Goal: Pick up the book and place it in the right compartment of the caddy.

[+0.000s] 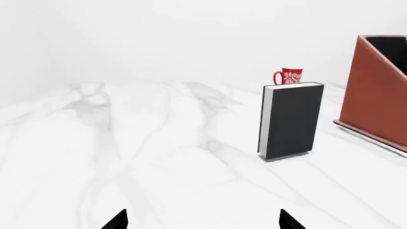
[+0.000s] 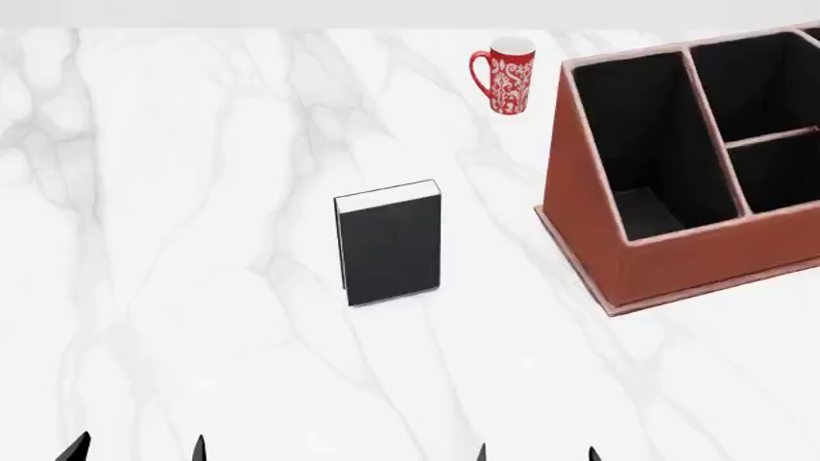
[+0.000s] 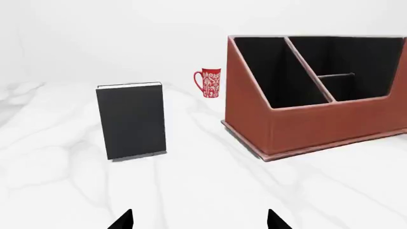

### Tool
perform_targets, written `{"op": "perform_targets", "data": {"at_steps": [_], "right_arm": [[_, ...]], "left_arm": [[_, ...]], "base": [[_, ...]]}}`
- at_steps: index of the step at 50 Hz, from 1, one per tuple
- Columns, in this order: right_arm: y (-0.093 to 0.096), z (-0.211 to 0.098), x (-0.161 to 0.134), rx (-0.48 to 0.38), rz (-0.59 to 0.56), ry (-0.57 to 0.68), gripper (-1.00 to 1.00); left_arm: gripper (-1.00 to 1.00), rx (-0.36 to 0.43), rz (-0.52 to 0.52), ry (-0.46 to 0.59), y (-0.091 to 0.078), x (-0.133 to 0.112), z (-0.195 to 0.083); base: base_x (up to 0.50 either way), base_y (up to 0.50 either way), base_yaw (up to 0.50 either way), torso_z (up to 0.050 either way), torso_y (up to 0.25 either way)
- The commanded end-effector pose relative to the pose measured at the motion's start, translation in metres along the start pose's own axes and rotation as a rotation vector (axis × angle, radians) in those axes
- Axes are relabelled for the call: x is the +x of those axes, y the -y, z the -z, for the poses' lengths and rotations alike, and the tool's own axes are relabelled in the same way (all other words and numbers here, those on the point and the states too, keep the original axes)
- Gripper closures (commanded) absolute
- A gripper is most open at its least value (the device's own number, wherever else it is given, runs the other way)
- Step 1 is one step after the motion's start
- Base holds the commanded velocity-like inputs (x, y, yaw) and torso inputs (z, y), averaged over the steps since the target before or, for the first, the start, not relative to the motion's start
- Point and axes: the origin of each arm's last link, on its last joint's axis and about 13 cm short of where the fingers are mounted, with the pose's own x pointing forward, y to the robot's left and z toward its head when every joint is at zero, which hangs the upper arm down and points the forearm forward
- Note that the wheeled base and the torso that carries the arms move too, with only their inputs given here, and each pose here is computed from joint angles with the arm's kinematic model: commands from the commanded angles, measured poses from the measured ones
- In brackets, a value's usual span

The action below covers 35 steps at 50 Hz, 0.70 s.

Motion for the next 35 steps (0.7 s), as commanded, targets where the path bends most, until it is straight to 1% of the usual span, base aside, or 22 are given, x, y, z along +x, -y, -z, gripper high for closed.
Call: {"op": "perform_targets", "data": {"at_steps": [1,7,24,35], "right_arm": [[-0.0008,0.0004,-0.0006,-0.009,-0.001,0.005,-1.00],[-0.0015,-0.0005,-0.0027,-0.005,-0.021,0.024,-1.00],[-0.0010,-0.0015,-0.0036,0.009,-0.042,0.015,-1.00],[-0.0012,-0.0023,-0.0040,0.010,-0.047,0.012,-1.00]], "left_arm": [[-1.00,-0.001,0.001,-0.002,0.0000,0.0002,0.0004],[-1.00,-0.002,0.004,-0.004,0.0001,-0.0001,0.0015],[-1.00,0.001,0.007,0.000,0.0006,0.0002,0.0011],[-1.00,0.005,0.009,0.001,0.0007,0.0002,0.0013]], "base": [[0.00,0.00,0.00,0.000,0.000],[0.00,0.00,0.00,0.000,0.000],[0.00,0.00,0.00,0.000,0.000],[0.00,-0.47,0.00,0.000,0.000]]}}
